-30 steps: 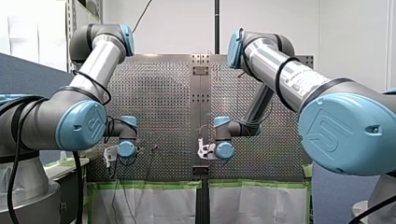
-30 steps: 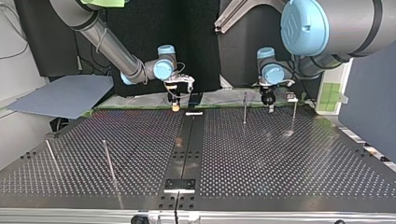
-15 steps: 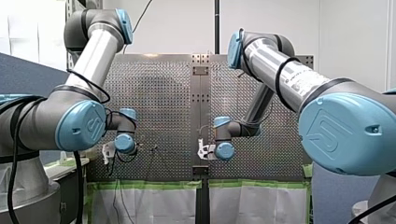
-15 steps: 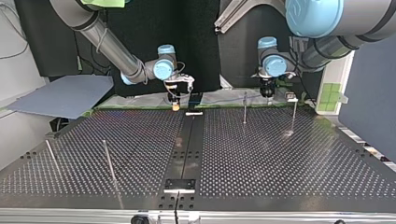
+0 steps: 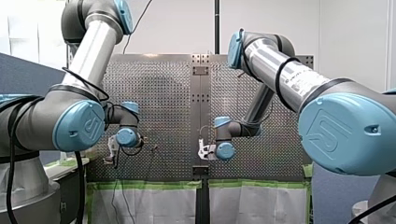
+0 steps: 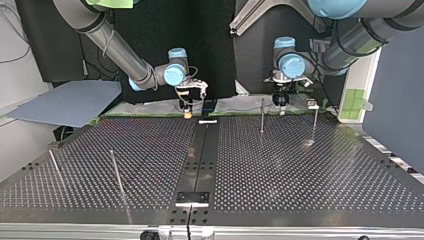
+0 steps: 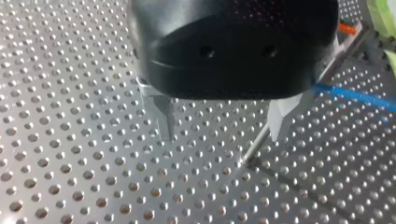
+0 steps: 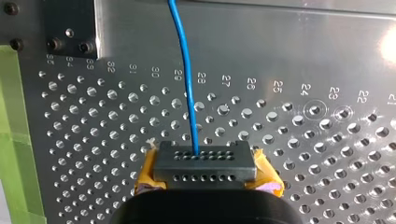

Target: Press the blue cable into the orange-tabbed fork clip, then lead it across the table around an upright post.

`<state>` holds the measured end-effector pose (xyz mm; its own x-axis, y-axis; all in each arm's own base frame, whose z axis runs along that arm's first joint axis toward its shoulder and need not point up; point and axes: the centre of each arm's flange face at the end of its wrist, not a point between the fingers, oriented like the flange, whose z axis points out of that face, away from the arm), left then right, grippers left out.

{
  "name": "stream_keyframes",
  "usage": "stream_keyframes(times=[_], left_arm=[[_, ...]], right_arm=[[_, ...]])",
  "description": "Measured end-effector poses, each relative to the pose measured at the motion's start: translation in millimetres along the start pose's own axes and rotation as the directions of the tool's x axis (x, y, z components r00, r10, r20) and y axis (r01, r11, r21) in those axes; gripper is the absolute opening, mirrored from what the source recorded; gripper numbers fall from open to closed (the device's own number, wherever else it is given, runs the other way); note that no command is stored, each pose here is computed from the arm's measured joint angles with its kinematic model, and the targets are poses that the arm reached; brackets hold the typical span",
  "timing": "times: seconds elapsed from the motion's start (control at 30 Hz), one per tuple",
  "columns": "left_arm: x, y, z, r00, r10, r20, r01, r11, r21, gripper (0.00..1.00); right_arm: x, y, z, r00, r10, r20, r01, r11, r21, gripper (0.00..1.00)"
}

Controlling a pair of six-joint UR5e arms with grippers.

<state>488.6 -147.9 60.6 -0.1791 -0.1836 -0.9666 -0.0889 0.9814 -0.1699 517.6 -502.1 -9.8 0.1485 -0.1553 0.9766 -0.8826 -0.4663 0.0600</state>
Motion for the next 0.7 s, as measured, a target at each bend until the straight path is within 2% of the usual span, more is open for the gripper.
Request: stream_keyframes(times=[0.13,0.3,0.5,0.7], left_arm=[[0.9,-2.8,-1.6,1.0000,-0.005,0.000,0.005,1.0000,0.002,1.00],[1.1,-2.4,-2.6,1.0000,-0.008,0.002,0.008,0.9999,-0.015,1.00],[4.2,-0.2,-7.8,1.0000,-0.008,0.001,0.008,0.9984,-0.057,1.00],[7.5,3.6,-13.4,1.0000,-0.002,-0.003,0.002,0.9940,-0.110,1.00]], right_arm=[[-0.1,-0.1,-0.1,1.0000,0.000,0.001,0.000,1.0000,0.001,0.00],[-0.6,-0.2,-0.3,1.0000,-0.001,0.003,0.001,1.0000,0.002,0.00],[-1.1,-0.8,-0.6,1.0000,-0.001,0.005,0.001,1.0000,0.003,0.00],[-1.3,-2.0,-1.2,1.0000,-0.002,0.006,0.002,1.0000,0.005,0.00]])
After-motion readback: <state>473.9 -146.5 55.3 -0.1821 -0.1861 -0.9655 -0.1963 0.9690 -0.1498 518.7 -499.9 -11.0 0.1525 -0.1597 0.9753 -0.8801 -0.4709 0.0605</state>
